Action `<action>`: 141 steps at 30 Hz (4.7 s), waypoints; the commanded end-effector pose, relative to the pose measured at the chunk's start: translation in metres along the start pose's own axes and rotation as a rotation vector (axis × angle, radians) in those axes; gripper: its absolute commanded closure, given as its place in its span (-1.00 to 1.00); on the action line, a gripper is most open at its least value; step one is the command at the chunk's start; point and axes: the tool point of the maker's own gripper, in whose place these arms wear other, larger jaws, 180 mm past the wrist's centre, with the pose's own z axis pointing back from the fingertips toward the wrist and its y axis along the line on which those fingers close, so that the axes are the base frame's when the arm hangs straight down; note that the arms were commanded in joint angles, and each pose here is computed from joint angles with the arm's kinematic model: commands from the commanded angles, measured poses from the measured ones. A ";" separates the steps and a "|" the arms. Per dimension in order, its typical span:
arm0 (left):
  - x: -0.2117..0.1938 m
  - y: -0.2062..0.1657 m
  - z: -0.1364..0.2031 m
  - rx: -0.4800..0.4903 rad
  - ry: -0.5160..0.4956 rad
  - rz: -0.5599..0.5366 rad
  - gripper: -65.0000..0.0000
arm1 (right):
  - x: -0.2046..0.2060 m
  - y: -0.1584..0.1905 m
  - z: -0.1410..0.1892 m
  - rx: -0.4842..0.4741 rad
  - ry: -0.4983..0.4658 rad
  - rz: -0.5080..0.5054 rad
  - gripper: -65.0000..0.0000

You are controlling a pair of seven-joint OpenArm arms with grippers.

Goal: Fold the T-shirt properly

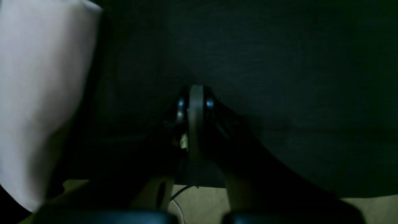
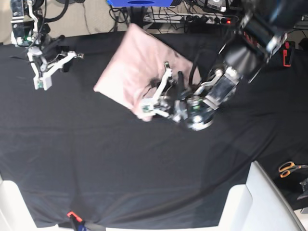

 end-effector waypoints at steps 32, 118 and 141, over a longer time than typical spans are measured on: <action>0.082 0.074 0.031 0.257 0.196 -0.451 1.00 | 0.003 -0.010 0.001 -0.017 -0.015 -0.001 1.00; -0.067 -0.038 0.027 0.171 -0.123 0.240 1.00 | 0.020 0.062 0.006 0.177 -0.040 0.154 1.00; -0.119 0.044 0.099 0.468 -0.100 0.374 1.00 | 0.032 0.169 0.015 0.461 -0.082 0.368 1.00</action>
